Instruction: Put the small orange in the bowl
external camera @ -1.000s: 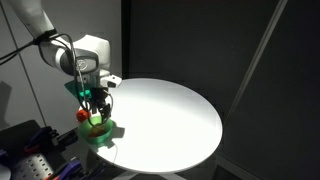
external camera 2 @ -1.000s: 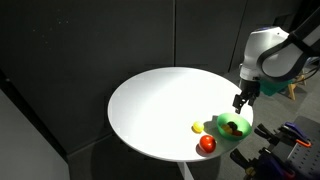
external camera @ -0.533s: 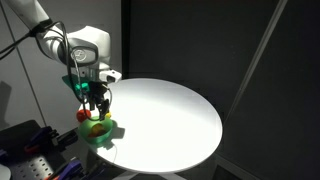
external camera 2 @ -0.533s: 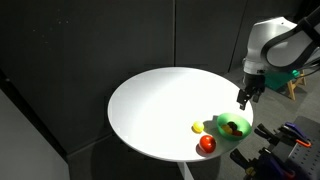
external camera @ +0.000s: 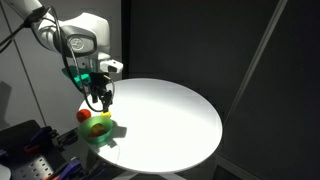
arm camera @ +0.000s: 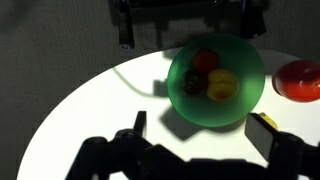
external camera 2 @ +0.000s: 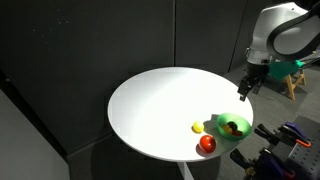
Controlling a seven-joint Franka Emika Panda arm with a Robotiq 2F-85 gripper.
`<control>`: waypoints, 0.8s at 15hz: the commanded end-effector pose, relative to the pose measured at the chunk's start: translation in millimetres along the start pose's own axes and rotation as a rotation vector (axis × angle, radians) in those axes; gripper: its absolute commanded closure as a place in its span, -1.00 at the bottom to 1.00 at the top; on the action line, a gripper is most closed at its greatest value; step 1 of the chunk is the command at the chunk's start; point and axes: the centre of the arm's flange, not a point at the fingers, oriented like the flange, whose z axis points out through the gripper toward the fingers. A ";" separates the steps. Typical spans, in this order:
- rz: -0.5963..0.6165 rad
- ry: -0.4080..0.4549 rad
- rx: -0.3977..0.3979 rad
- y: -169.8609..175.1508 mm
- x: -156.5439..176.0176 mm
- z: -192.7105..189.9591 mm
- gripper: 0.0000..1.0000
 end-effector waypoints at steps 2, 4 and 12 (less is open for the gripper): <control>-0.025 0.035 0.028 12.4 -33.7 -23.5 -1.00; -0.031 0.041 0.034 15.0 -35.8 -31.0 -1.00; -0.062 -0.012 0.037 23.8 -51.2 -53.6 -1.00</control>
